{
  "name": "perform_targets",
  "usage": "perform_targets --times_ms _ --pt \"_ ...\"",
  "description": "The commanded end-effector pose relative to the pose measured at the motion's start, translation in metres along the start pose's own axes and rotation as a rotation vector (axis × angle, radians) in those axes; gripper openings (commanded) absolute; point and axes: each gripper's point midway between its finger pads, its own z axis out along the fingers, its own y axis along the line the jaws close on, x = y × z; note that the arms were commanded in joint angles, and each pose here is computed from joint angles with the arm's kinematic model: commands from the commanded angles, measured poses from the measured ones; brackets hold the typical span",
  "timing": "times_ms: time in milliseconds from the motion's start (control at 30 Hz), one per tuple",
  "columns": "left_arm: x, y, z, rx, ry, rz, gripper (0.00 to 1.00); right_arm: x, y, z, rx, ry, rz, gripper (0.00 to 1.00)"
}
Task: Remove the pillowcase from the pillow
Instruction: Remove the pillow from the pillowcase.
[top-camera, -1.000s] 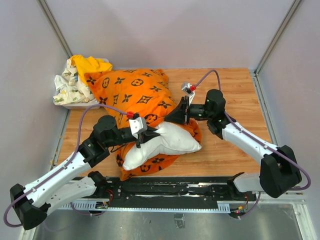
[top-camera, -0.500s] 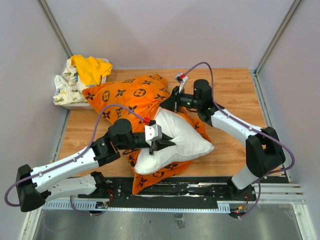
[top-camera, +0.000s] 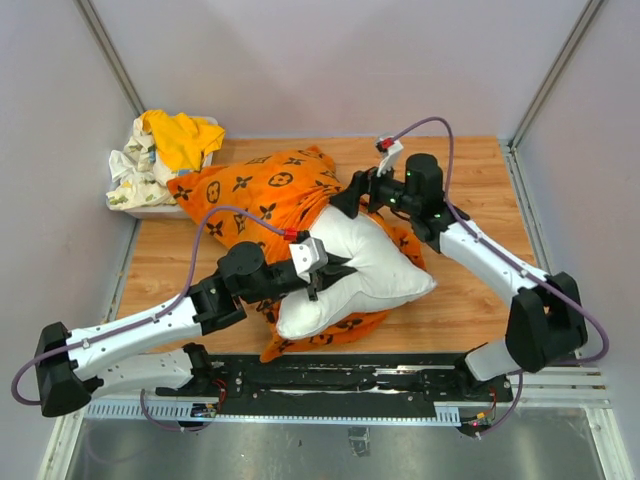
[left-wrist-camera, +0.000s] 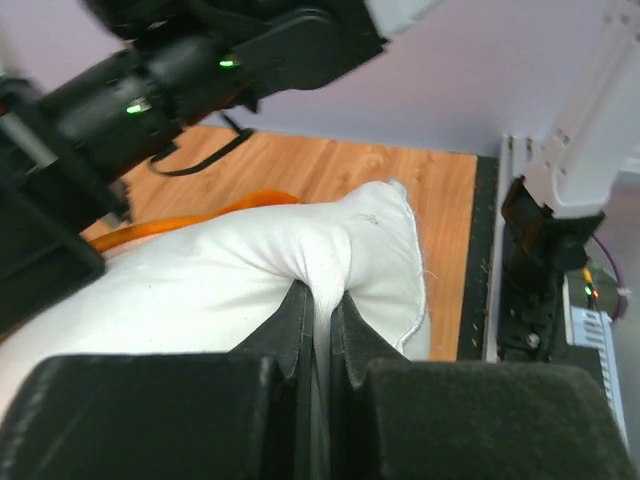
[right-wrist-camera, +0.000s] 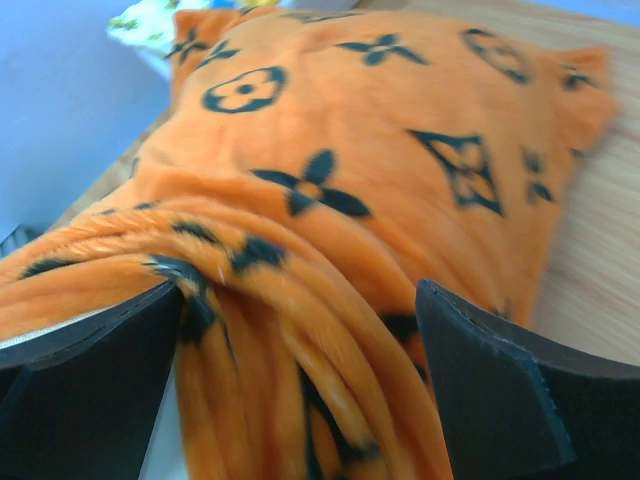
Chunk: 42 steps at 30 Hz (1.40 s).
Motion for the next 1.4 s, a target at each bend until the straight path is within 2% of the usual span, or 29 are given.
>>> perform_targets --times_ms 0,133,200,333,567,700,833,1200,1367 --pt "-0.093 0.044 -0.008 -0.263 -0.32 0.001 0.0 -0.041 -0.039 -0.052 0.222 -0.183 0.049 0.98" --pt "-0.079 0.079 -0.013 -0.466 -0.305 0.007 0.0 -0.058 -0.066 -0.103 0.309 -0.398 0.305 0.98" --pt "-0.07 0.091 -0.012 -0.536 -0.289 0.024 0.0 -0.054 -0.073 -0.116 0.344 -0.408 0.388 0.98" --pt "-0.063 0.116 -0.009 -0.681 -0.245 0.034 0.0 -0.052 -0.063 -0.128 0.333 -0.398 0.424 0.98" --pt "-0.086 0.139 -0.001 -0.797 -0.245 0.079 0.0 -0.055 -0.053 -0.172 0.419 -0.544 0.567 0.98" --pt "-0.102 0.15 0.008 -0.841 -0.263 0.122 0.0 -0.039 -0.05 -0.181 0.459 -0.519 0.63 0.98" --pt "-0.114 0.148 0.016 -0.816 -0.289 0.136 0.0 -0.02 -0.052 -0.178 0.472 -0.47 0.709 0.98" --pt "-0.122 0.145 0.022 -0.783 -0.307 0.132 0.0 0.009 -0.045 -0.134 0.395 -0.297 0.978 0.98" --pt "-0.113 0.129 0.044 -0.66 -0.291 0.079 0.0 -0.003 -0.021 -0.111 0.277 -0.295 1.033 0.98"
